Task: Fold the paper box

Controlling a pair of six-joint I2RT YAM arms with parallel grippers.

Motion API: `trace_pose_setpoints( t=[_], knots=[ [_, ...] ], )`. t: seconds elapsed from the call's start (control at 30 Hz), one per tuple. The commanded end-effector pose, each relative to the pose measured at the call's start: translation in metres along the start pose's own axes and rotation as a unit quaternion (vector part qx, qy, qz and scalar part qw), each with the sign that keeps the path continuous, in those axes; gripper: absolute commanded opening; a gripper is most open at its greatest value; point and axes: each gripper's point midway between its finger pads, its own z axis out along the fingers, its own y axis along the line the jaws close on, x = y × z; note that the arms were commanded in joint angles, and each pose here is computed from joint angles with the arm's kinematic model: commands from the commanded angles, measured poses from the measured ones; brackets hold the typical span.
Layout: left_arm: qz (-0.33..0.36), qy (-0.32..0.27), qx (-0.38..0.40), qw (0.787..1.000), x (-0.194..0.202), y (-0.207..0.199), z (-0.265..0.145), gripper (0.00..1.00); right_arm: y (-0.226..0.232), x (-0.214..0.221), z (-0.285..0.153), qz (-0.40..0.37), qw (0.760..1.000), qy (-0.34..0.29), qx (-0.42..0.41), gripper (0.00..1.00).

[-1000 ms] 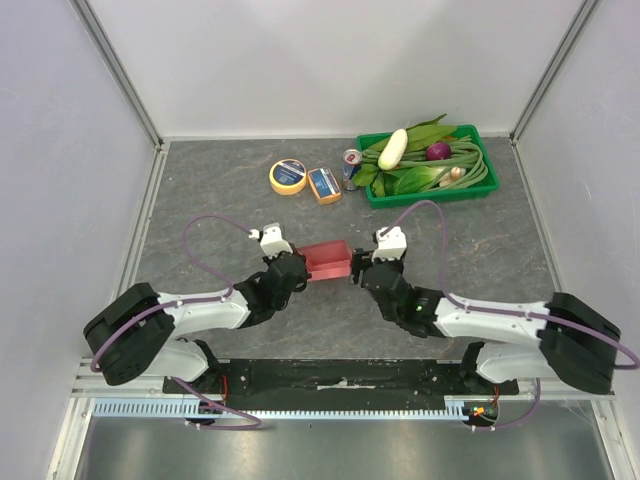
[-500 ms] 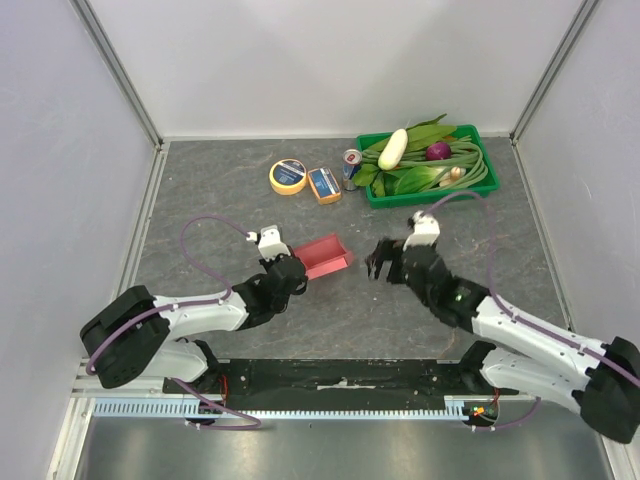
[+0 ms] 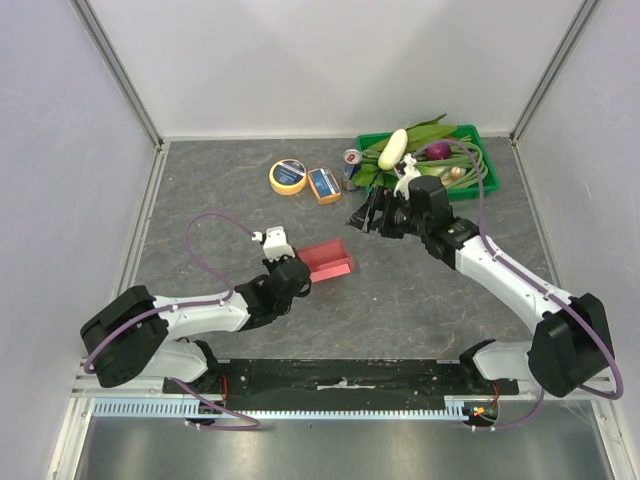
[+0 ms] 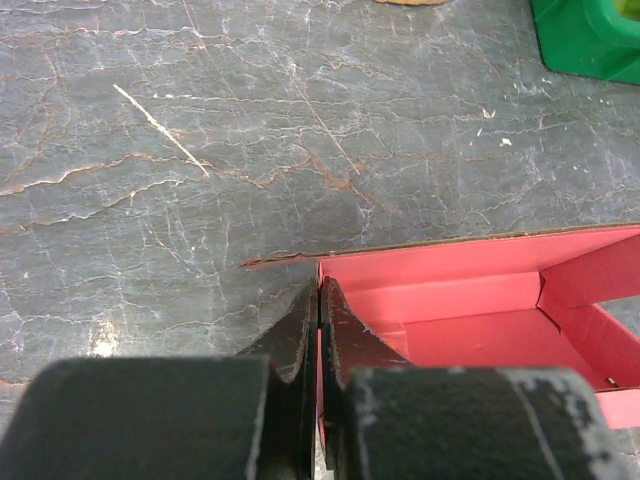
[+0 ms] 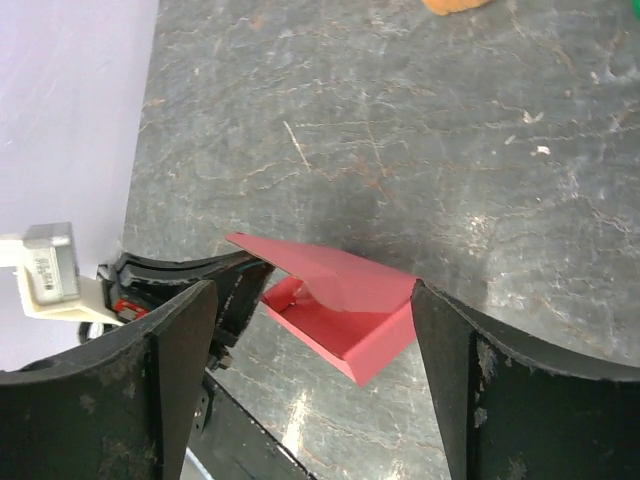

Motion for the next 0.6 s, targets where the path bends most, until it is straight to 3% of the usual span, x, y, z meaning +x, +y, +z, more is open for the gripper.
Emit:
trace_pose_setpoints(
  t=[0.0,0.1,0.2,0.33,0.57],
  knots=[
    [0.032,-0.025,-0.023,0.999,-0.012,0.001,-0.002,0.02,0.02,0.0,-0.004,0.006,0.999,0.042,-0.018,0.84],
    [0.035,-0.025,-0.026,0.999,-0.011,0.001,-0.002,0.02,0.028,0.021,-0.004,0.109,0.991,0.078,0.007,0.86],
    [0.036,-0.028,-0.03,0.998,-0.01,0.001,-0.002,0.02,0.055,0.032,-0.005,0.168,0.984,0.049,-0.014,0.86],
    [0.036,-0.026,-0.03,0.999,-0.006,-0.002,-0.002,0.02,0.058,0.031,-0.003,0.29,0.957,0.013,0.021,0.85],
    [0.043,-0.031,-0.033,0.998,-0.003,-0.008,-0.005,0.02,0.041,0.037,0.017,0.377,0.923,-0.001,0.083,0.74]
  ],
)
